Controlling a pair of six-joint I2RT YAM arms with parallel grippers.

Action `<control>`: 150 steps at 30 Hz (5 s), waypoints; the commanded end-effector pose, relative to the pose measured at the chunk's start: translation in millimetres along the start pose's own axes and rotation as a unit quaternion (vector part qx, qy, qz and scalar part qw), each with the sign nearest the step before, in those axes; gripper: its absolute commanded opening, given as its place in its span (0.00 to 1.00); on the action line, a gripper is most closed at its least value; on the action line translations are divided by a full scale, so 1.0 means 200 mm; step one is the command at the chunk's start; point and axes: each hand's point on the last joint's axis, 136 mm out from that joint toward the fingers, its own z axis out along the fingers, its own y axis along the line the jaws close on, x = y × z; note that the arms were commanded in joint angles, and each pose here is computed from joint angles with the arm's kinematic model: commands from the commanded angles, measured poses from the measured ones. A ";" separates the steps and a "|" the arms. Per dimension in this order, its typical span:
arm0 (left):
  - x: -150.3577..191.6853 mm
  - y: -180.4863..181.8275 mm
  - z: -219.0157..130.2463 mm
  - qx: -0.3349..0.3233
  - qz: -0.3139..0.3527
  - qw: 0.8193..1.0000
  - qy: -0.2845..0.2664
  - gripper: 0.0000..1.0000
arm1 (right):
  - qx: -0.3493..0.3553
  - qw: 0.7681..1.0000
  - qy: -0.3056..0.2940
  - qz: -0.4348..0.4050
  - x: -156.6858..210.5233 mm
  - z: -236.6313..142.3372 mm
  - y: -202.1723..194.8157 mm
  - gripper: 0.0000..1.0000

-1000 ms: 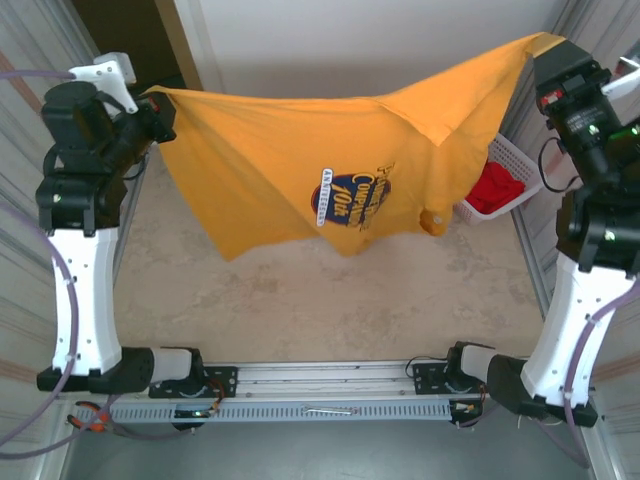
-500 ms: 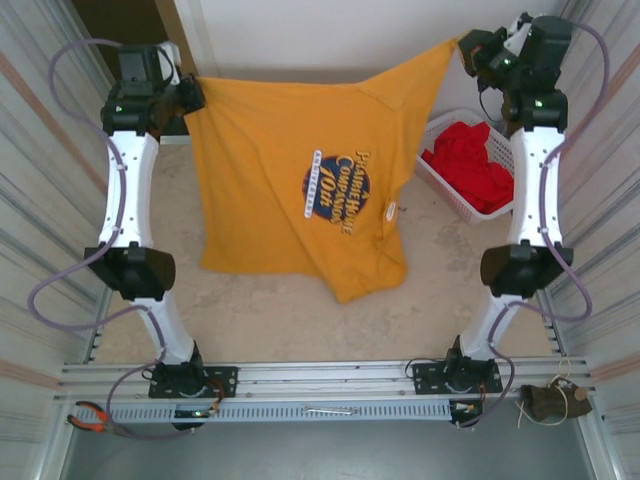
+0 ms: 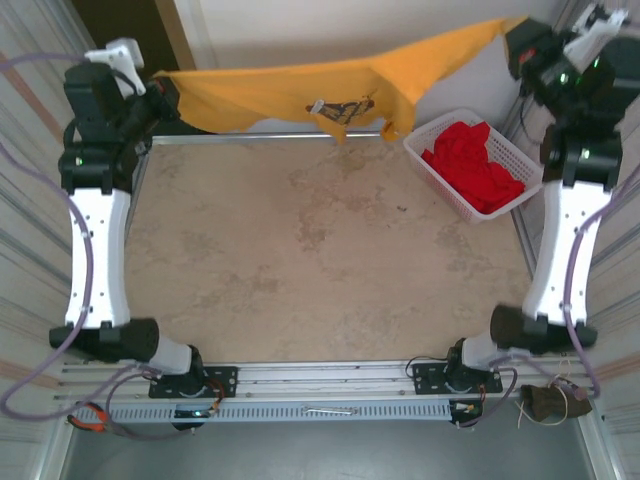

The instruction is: Fold the inside-out t-shirt

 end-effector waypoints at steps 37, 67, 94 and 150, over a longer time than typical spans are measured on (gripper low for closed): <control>2.08 0.51 -0.36 -0.211 -0.065 0.877 0.426 0.08 | 0.409 0.899 0.126 0.099 1.36 -1.01 -1.51 0.00; 1.83 0.58 -0.13 -0.222 -0.102 0.877 0.414 0.56 | 0.434 0.860 0.266 -0.048 1.39 -0.41 -1.62 0.56; 2.02 0.48 -0.44 -0.230 -0.069 0.903 0.357 0.60 | 0.486 0.795 0.363 0.014 2.06 -0.81 -1.87 0.50; 2.10 0.45 -0.17 -0.259 0.034 0.893 0.366 0.61 | 0.490 0.803 0.338 -0.020 1.63 -0.69 -2.00 0.67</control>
